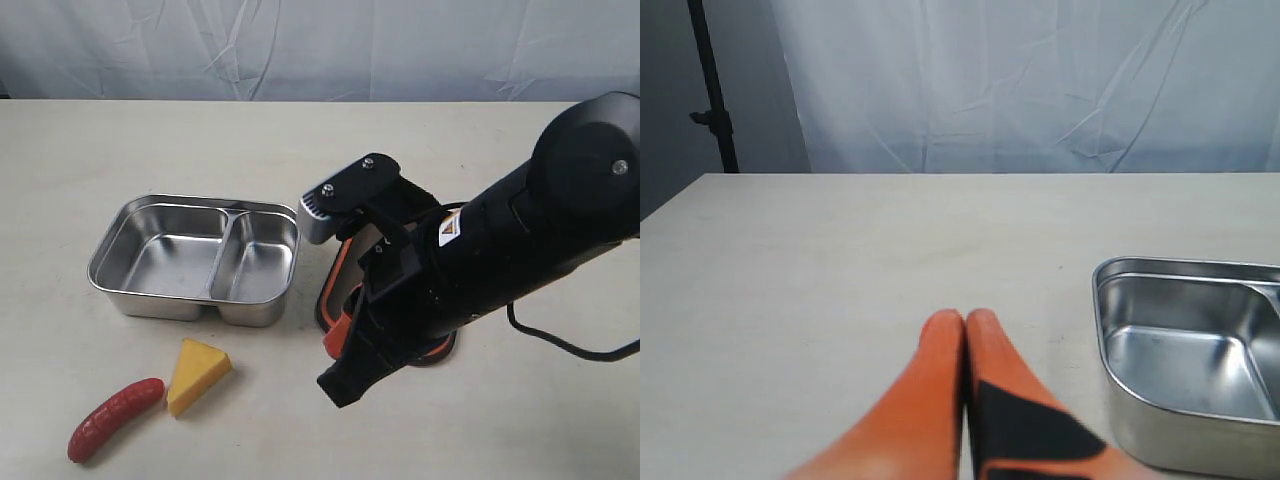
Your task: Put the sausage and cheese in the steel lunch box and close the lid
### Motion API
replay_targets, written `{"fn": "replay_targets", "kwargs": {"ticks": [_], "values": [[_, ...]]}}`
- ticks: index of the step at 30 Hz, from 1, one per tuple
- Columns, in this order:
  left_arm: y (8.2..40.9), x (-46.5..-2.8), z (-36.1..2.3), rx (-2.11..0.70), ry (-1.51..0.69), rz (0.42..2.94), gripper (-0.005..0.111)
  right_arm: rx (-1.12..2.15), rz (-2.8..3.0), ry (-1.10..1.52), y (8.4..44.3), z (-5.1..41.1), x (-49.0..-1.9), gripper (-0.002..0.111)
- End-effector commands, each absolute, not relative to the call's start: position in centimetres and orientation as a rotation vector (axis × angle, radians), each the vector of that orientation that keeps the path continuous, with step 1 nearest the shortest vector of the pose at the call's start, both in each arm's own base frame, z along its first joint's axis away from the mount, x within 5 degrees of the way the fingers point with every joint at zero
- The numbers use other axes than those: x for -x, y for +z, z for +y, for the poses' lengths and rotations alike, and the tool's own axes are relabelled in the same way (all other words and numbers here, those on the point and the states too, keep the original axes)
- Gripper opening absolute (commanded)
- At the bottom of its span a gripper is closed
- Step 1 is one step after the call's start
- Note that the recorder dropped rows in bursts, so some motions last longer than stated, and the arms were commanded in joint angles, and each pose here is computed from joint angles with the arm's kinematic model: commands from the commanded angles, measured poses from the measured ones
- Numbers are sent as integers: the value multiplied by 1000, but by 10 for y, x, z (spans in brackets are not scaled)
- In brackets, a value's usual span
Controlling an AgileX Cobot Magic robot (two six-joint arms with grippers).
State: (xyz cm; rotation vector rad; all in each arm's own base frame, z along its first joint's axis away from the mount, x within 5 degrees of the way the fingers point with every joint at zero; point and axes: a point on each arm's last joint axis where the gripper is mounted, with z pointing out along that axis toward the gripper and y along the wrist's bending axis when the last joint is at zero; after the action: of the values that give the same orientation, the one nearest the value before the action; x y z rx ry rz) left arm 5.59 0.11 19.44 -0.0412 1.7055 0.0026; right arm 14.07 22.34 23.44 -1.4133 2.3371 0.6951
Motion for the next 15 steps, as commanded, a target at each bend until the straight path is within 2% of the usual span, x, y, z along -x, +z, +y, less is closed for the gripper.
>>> {"fn": "replay_targets", "kwargs": {"ticks": [1,5,11,15], "values": [[203,-56,-1,261,-249,1579,0,1406,2347,735,237,224,-137,-1],[213,-56,2,428,-410,1440,0,1408,2349,736,237,224,-137,-1],[215,-56,3,616,-605,1362,0,1402,2344,734,237,224,-137,-1],[248,-51,-7,434,-554,1474,0,1402,2341,733,237,224,-138,-1]]}}
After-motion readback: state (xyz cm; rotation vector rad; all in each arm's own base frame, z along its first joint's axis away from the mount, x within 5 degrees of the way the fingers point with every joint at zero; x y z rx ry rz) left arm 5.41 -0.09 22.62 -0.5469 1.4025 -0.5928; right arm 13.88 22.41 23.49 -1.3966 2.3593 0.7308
